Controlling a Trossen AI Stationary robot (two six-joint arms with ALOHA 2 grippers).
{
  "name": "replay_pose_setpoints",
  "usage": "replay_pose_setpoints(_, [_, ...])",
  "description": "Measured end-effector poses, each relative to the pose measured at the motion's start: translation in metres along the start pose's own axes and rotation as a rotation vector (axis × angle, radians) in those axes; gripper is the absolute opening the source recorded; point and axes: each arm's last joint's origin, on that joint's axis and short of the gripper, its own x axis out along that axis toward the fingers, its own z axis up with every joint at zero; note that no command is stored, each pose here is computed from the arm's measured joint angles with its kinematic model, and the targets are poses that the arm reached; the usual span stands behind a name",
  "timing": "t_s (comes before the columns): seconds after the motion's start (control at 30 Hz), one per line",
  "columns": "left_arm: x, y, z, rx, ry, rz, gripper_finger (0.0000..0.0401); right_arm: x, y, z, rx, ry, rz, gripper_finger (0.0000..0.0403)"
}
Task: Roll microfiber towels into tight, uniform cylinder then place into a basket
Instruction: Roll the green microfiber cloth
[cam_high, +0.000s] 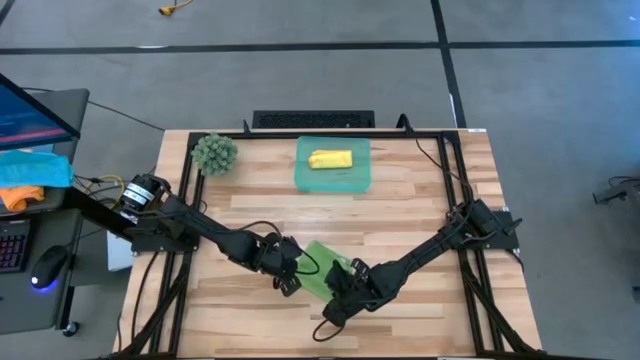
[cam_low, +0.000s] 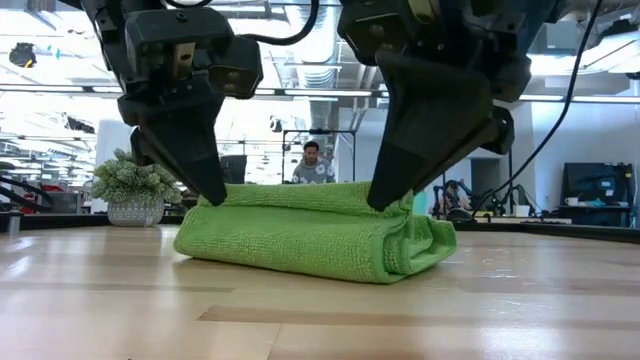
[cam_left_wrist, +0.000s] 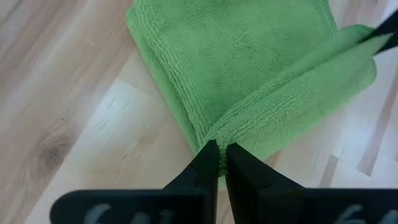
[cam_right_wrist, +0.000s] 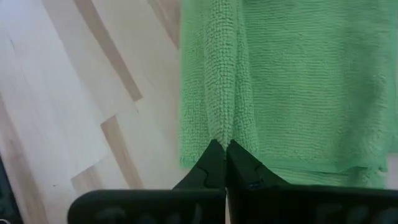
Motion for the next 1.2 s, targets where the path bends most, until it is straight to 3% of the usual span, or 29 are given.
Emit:
replay_pose_setpoints(0.3, [0.000, -0.001, -0.001, 0.042, 0.042, -0.035, 0.0009, 0.011, 0.010, -0.005, 0.008, 0.005, 0.080, 0.0007])
replay_pose_setpoints(0.43, [0.000, 0.000, -0.001, 0.040, 0.048, -0.027, 0.0009, 0.022, 0.009, -0.007, 0.011, 0.031, 0.066, 0.0007])
replay_pose_setpoints(0.5, [0.000, -0.001, 0.000, 0.038, 0.040, -0.035, 0.0009, 0.027, 0.003, -0.011, 0.011, 0.042, 0.006, 0.0007])
replay_pose_setpoints(0.9, [0.001, 0.001, 0.001, 0.027, 0.021, -0.019, 0.0009, 0.021, 0.002, -0.007, 0.021, 0.052, -0.012, 0.0009])
replay_pose_setpoints(1.2, [0.001, 0.001, 0.001, 0.089, 0.014, -0.018, 0.0011, 0.022, -0.001, -0.005, 0.030, 0.060, -0.021, 0.0009])
